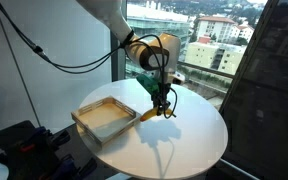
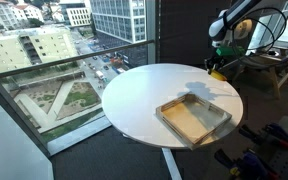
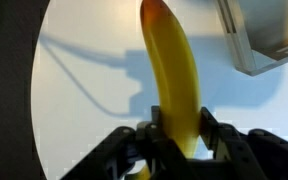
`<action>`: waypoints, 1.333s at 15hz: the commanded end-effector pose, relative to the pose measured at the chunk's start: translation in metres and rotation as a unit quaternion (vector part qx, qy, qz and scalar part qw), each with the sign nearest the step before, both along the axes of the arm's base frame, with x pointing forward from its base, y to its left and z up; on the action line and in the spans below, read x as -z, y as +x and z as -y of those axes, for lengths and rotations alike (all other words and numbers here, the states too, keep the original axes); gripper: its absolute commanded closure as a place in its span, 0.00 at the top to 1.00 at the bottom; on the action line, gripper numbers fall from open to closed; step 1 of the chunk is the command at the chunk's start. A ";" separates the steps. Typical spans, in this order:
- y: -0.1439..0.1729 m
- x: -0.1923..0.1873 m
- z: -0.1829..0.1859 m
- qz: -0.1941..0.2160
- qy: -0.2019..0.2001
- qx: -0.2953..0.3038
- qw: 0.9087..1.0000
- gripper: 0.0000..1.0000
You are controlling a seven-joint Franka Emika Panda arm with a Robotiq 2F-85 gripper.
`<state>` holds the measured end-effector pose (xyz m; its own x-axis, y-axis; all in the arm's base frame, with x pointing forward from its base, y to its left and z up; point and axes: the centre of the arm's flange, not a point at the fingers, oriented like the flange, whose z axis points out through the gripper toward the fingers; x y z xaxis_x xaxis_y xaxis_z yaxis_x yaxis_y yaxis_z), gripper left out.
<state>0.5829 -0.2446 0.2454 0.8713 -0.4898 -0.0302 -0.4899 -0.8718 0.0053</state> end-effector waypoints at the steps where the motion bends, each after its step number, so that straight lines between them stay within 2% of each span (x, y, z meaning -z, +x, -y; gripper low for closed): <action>1: -0.008 -0.021 -0.009 -0.012 0.011 -0.009 1.000 0.16; 5: -0.008 -0.034 -0.015 -0.011 0.013 -0.014 1.000 0.16; 20: -0.006 -0.068 -0.044 0.025 -0.019 -0.051 0.998 0.16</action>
<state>0.5878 -0.2087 0.3008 0.9041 -0.4273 0.0056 -0.4273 -0.9041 -0.0009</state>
